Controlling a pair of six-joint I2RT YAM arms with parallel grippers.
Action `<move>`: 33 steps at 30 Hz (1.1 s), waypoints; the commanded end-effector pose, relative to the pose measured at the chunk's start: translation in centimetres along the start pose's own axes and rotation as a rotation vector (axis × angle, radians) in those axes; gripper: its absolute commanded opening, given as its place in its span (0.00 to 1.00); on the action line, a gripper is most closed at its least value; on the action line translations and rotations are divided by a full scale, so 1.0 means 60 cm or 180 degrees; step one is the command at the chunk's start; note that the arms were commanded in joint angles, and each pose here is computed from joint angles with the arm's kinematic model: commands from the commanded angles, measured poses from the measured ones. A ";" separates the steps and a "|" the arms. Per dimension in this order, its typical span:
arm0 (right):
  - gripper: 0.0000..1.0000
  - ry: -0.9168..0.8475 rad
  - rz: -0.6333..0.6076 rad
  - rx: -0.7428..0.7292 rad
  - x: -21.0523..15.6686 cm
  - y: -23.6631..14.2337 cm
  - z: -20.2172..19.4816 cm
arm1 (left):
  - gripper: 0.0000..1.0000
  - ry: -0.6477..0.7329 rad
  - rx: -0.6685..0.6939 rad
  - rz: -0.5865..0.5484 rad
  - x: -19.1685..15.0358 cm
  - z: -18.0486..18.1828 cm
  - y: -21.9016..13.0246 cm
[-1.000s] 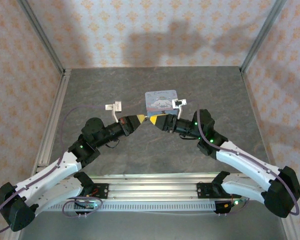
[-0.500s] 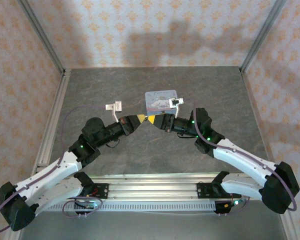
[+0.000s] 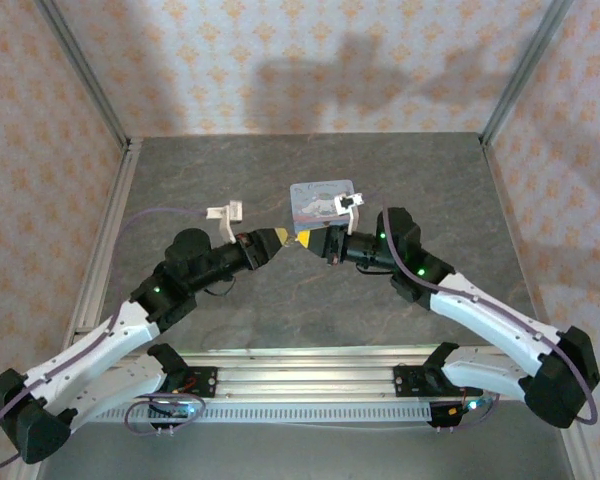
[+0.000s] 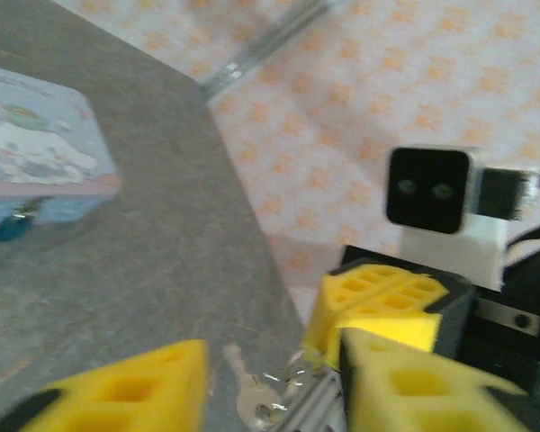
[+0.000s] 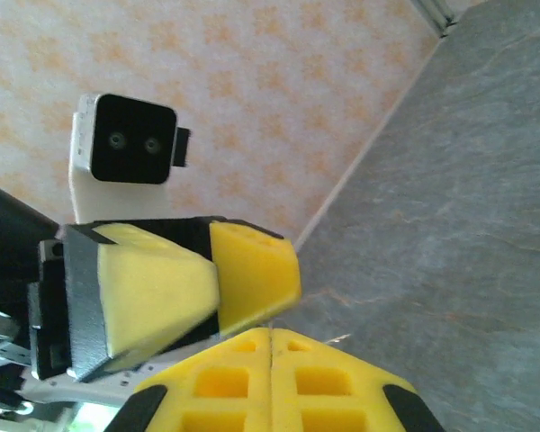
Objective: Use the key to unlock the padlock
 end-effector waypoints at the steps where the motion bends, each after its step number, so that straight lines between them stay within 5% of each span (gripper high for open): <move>1: 0.00 -0.0552 0.0369 -0.0354 -0.003 -0.026 0.014 | 0.59 0.0409 0.0554 0.0075 0.000 0.024 -0.032; 4: 0.00 -0.0833 0.0865 -0.0551 -0.012 -0.033 0.015 | 0.64 0.0659 0.0560 0.0161 -0.007 0.028 -0.043; 13: 0.00 -0.1217 0.1701 -0.0113 -0.027 -0.035 0.049 | 0.63 0.1413 -0.0926 0.0545 -0.040 -0.049 -0.034; 20: 0.00 -0.1199 0.1684 0.0125 -0.020 -0.029 0.062 | 0.54 0.1335 -0.1424 0.0620 -0.043 -0.074 -0.021; 33: 0.00 -0.1139 0.1401 0.0257 0.007 -0.034 0.064 | 0.41 0.1174 -0.1441 0.0799 -0.063 -0.053 -0.001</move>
Point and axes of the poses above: each hand's point on the last joint's axis, 136 mm out from that joint toward the fingers, its own y axis out along the fingers, its own z axis along the line the jaws close on, x = y × z, the point moved 6 cm from there along -y, back along the fingers, and after that the axes turned 5 degrees about y, right-handed, at the moved point
